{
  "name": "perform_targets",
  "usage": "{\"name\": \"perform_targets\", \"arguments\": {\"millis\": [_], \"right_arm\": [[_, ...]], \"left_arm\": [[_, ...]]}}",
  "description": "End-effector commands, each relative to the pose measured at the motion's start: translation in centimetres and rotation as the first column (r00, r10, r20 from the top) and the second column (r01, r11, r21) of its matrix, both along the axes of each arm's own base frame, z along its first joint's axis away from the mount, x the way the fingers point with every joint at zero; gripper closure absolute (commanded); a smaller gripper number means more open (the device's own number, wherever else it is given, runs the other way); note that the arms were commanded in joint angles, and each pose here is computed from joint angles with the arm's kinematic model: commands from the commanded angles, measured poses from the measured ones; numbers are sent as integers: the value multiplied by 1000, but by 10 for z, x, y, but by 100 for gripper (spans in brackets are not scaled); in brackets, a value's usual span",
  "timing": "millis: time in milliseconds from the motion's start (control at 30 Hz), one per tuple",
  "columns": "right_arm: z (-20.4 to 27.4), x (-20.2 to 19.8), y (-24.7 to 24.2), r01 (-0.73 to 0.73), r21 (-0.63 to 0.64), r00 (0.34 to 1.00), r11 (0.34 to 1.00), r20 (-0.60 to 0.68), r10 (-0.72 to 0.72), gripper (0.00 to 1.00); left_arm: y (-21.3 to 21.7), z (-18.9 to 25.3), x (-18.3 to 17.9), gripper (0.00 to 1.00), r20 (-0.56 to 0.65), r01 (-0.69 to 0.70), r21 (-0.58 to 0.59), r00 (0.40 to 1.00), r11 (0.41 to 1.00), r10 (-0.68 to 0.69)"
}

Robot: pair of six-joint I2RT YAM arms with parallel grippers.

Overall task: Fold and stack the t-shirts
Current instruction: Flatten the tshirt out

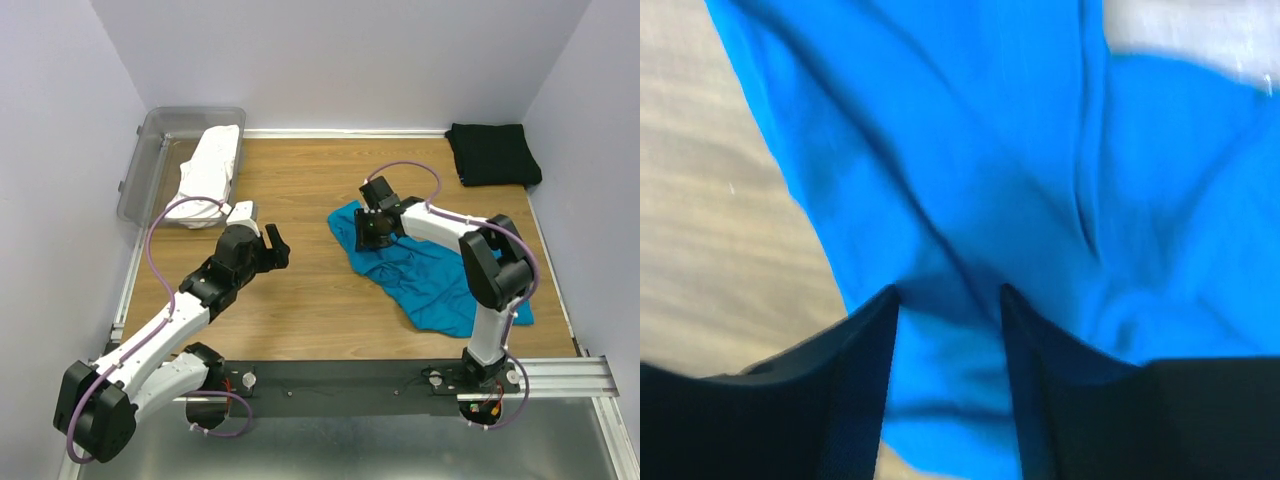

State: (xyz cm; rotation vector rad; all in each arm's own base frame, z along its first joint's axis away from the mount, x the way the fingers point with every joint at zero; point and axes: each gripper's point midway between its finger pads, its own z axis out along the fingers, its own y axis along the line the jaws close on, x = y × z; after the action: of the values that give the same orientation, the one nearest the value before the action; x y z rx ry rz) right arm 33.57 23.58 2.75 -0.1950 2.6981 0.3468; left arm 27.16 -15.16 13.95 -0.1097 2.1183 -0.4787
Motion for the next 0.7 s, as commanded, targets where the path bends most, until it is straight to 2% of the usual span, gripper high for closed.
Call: {"name": "perform_targets", "arguments": {"millis": [0, 100, 133, 200, 267, 300, 400, 433, 467, 533, 567, 633, 667], "right_arm": [[-7, 37, 19, 74, 7, 996, 997, 57, -75, 57], [-7, 62, 32, 109, 25, 990, 994, 83, -111, 73], [-25, 67, 33, 123, 0, 990, 992, 65, -123, 83], [-15, 95, 45, 138, 18, 983, 990, 121, -139, 94], [-30, 118, 46, 166, -7, 977, 986, 140, -164, 99], [-13, 146, 55, 188, 41, 963, 981, 189, -192, 99], [10, 195, 72, 215, 132, 936, 968, 256, -243, 99], [21, 204, 78, 205, 153, 929, 967, 282, -242, 95], [34, 213, 85, 185, 180, 923, 966, 307, -234, 86], [66, 221, 101, 111, 237, 919, 965, 346, -190, 61], [73, 219, 102, 99, 246, 920, 964, 348, -183, 42], [89, 201, 90, 93, 228, 921, 969, 351, -171, 29], [91, 194, 82, 103, 209, 920, 972, 353, -174, 27]], "left_arm": [[8, 8, 1, 16, 15, -51, 6, 999, 999, 51], [7, 12, 0, 16, 13, -47, -5, 999, 999, 47], [7, 13, -1, 16, 13, -50, -9, 999, 999, 51], [9, 13, -4, 16, 10, -54, -10, 998, 998, 54], [11, 15, -6, 16, 9, -62, -11, 998, 998, 62], [13, 16, -7, 16, 9, -66, -11, 998, 998, 66], [16, 18, -11, 16, 6, -75, -14, 997, 997, 75], [15, 19, -11, 16, 4, -71, -14, 997, 997, 71], [14, 19, -11, 16, 1, -67, -15, 998, 998, 67], [11, 18, -11, 16, -6, -54, -17, 999, 998, 54], [8, 21, -10, 16, -8, -40, -23, 999, 999, 40], [-3, 24, -6, 16, -7, -2, -28, 1000, 1000, 2], [-5, 23, -5, 16, -13, 10, -21, 1000, 1000, -10]]}}
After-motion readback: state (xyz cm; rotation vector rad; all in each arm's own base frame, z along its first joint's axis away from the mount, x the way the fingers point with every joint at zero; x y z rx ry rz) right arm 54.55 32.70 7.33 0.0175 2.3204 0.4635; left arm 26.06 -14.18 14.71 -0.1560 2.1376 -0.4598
